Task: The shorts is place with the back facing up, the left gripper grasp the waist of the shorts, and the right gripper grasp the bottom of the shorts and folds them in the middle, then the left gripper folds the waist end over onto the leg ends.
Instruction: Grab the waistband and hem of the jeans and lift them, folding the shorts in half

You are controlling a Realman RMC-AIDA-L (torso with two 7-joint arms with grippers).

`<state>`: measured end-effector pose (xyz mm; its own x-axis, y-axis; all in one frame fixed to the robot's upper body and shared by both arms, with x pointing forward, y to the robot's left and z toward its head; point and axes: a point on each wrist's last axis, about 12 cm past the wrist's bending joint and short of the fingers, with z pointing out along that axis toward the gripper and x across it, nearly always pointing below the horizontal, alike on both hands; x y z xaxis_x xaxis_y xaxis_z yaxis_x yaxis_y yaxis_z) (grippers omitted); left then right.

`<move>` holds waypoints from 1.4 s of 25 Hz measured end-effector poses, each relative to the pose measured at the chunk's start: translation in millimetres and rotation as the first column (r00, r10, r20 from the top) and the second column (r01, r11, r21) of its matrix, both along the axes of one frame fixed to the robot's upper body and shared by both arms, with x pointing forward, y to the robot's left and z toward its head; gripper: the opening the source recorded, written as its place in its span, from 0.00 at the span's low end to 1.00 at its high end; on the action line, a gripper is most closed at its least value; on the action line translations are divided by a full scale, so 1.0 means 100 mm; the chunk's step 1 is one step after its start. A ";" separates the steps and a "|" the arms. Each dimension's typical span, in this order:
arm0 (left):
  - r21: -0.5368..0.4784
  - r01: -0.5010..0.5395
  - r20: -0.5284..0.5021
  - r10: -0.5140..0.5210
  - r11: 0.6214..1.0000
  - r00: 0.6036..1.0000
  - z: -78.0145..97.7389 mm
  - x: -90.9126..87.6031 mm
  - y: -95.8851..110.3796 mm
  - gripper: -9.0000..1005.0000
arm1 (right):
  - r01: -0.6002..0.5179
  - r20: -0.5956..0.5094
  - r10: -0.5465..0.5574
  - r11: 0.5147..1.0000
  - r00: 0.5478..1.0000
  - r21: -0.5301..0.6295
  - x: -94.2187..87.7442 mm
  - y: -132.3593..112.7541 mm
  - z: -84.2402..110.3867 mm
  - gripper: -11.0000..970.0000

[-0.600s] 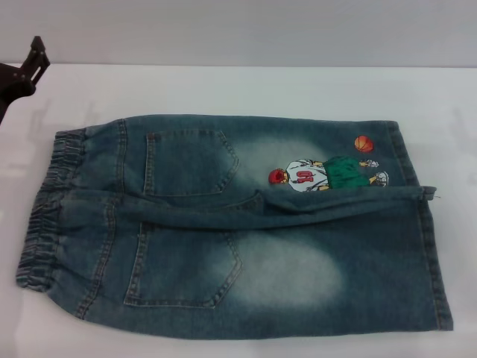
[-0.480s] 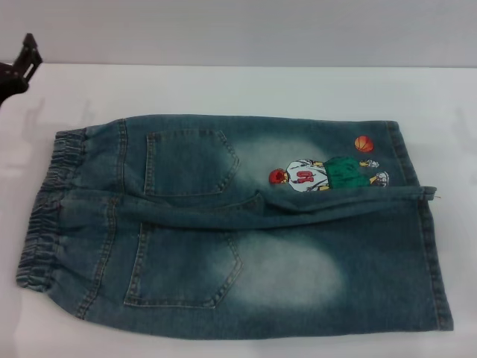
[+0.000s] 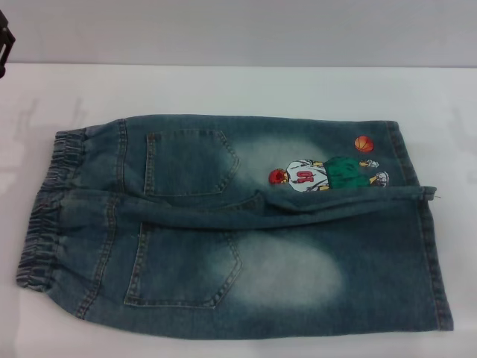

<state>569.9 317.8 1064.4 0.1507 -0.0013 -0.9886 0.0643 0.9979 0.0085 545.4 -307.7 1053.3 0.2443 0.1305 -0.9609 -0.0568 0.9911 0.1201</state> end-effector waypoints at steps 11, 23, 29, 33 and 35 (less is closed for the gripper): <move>-0.031 0.026 0.070 -0.024 0.999 0.997 0.04 -0.02 -0.06 0.79 | 0.006 -0.007 -0.006 1.000 1.000 0.008 -0.03 0.00 -0.02 0.83; -0.159 0.516 -0.075 -0.532 0.842 0.844 0.65 0.50 -0.35 0.79 | 0.024 -0.038 -0.023 1.000 0.999 0.020 -0.10 -0.03 -0.10 0.83; -0.244 0.669 -0.236 -0.712 0.702 0.661 0.98 0.49 -0.21 0.79 | 0.027 -0.038 -0.026 0.999 0.999 0.019 -0.10 -0.04 -0.09 0.83; -0.298 0.714 -0.312 -0.771 0.634 0.555 1.06 0.39 -0.06 0.79 | 0.028 -0.020 -0.027 1.000 0.999 0.014 -0.07 -0.05 -0.06 0.83; -0.353 0.713 -0.372 -0.790 0.606 0.487 1.09 0.31 0.07 0.79 | 0.029 -0.009 -0.029 1.000 1.000 0.007 -0.06 -0.07 -0.03 0.83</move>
<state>600.7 324.8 1173.0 -0.4257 -0.0279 -0.9044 0.7472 0.5530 -0.3687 539.6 -314.5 1049.9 0.2396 0.1306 -0.9620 -0.0271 0.9914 0.1278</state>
